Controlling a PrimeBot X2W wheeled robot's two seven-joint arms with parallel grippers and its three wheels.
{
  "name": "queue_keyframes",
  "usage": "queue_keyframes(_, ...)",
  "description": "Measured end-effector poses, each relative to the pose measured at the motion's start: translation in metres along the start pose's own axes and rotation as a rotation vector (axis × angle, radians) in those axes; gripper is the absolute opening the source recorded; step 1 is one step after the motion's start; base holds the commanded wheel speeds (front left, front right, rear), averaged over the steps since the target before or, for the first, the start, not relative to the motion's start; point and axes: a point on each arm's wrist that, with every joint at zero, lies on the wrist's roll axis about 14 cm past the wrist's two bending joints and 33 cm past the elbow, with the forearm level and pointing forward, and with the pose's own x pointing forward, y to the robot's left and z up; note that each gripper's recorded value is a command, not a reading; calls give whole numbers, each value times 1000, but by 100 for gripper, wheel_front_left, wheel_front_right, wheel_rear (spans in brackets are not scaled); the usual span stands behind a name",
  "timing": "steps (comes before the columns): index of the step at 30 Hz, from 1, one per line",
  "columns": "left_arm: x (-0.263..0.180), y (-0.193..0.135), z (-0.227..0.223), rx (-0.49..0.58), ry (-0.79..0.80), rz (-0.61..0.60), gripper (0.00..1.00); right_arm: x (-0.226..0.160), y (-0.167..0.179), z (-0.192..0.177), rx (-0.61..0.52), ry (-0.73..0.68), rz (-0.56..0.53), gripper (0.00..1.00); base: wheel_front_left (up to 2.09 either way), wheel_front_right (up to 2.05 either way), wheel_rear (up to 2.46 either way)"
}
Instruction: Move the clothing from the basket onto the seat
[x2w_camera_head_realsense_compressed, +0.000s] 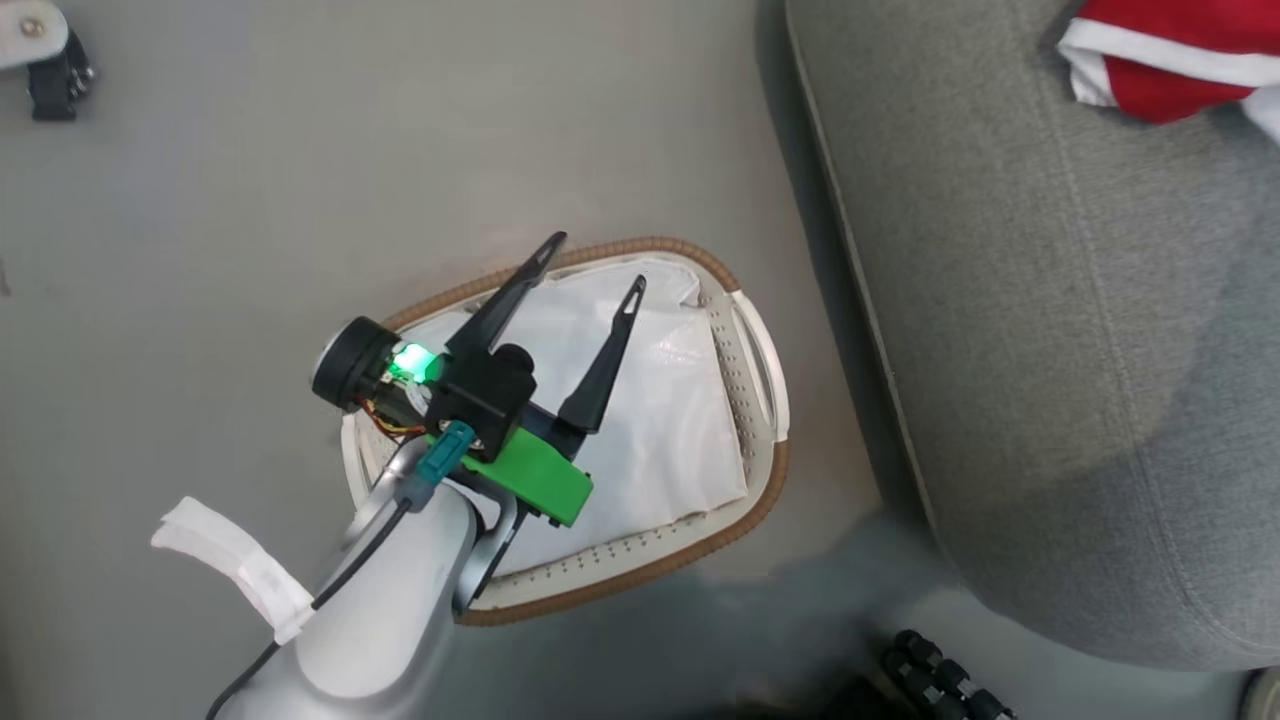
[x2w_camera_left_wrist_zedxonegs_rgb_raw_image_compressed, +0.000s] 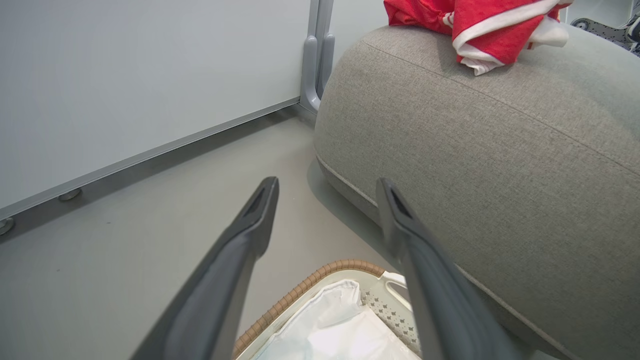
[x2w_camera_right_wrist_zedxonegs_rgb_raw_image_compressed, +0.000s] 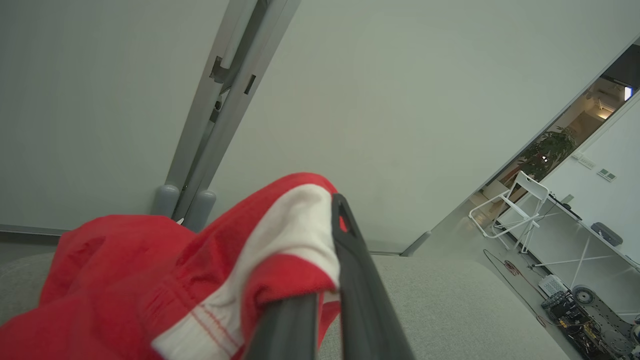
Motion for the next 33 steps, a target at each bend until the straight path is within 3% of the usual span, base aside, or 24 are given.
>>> queue_keyframes(7, 0, 13, -24, -44, 31, 30, 100, -16, 54, -67, 8, 151, 83, 0, 0, 0, 0)
queue_keyframes(13, 2, 12, -21, -41, 24, 25, 100, -28, 65, -75, 24, 182, 102, 0, 0, 0, 0)
queue_keyframes(14, 2, 11, -19, -38, 22, 24, 100, -30, 64, -75, 33, 183, 98, 16, 0, 0, 0)
queue_keyframes(15, 2, 10, -18, -36, 20, 22, 100, -32, 64, -74, 37, 183, 97, 38, 0, 0, 0)
queue_keyframes(16, 2, 10, -16, -32, 17, 21, 100, -34, 64, -73, 38, 183, 99, 87, 0, 0, 0)
queue_keyframes(17, 3, 9, -14, -29, 14, 19, 100, -36, 64, -72, 37, 182, 103, 100, 0, 0, 0)
queue_keyframes(33, -8, -10, 41, -2, -69, 40, 100, -97, 53, -43, 48, 155, 155, 100, 0, 0, 0)
